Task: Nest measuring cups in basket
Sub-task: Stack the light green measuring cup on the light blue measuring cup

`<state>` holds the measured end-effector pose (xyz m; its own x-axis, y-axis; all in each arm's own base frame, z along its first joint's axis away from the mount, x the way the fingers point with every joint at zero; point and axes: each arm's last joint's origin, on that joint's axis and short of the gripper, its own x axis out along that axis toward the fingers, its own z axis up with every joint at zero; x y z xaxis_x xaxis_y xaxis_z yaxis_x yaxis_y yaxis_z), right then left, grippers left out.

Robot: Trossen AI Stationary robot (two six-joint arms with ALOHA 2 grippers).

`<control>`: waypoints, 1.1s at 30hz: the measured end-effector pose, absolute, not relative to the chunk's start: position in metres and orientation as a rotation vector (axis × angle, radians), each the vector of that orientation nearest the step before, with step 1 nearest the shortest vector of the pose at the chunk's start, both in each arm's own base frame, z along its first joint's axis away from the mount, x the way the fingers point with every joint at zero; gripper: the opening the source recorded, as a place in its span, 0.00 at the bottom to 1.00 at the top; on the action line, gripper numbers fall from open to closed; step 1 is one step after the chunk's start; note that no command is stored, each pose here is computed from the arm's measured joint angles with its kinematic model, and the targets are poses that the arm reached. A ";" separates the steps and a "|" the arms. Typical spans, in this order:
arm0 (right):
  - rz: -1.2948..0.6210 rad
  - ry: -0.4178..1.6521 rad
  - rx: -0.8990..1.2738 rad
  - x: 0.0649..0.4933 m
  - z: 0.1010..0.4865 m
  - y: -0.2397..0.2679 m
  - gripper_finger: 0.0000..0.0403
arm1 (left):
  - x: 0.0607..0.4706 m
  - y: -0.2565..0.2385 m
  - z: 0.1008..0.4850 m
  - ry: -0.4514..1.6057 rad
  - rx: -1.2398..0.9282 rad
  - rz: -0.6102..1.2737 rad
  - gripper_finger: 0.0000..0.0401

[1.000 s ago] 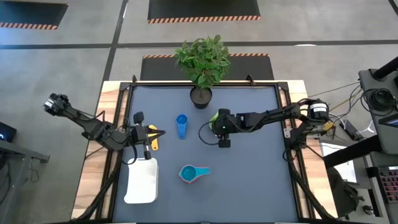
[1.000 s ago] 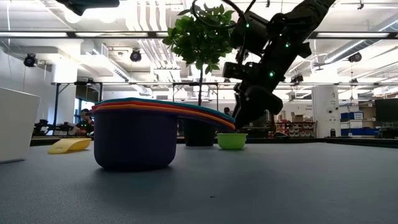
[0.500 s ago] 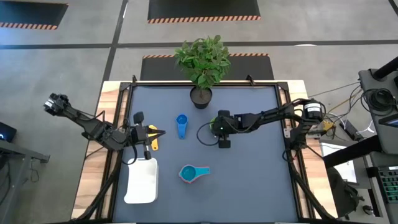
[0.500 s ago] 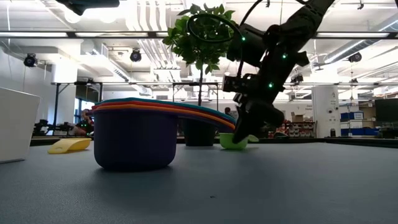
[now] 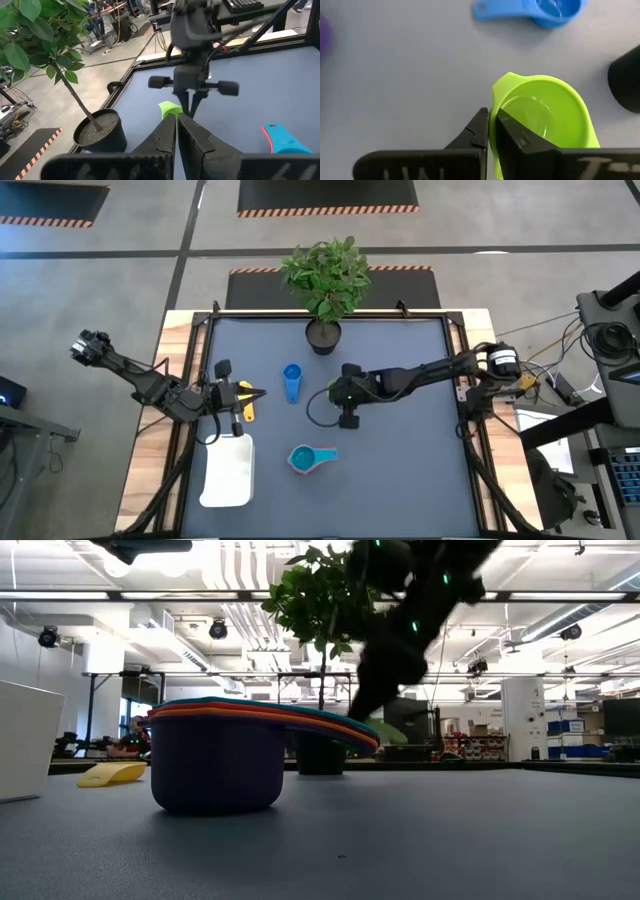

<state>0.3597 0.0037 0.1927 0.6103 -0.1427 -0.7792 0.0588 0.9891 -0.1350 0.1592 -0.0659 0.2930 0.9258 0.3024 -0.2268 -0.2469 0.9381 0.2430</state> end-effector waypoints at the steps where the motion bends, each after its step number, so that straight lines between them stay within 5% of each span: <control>1: -0.119 0.900 -0.076 0.362 0.199 0.008 0.02 | 0.159 -0.066 0.293 0.265 0.213 0.284 0.00; 14: -0.094 0.691 0.222 0.380 0.258 0.080 0.02 | 0.159 -0.066 0.293 0.265 0.213 0.284 0.00; 33: -0.132 0.550 0.237 0.394 0.255 0.140 0.03 | 0.159 -0.066 0.293 0.263 0.202 0.285 0.00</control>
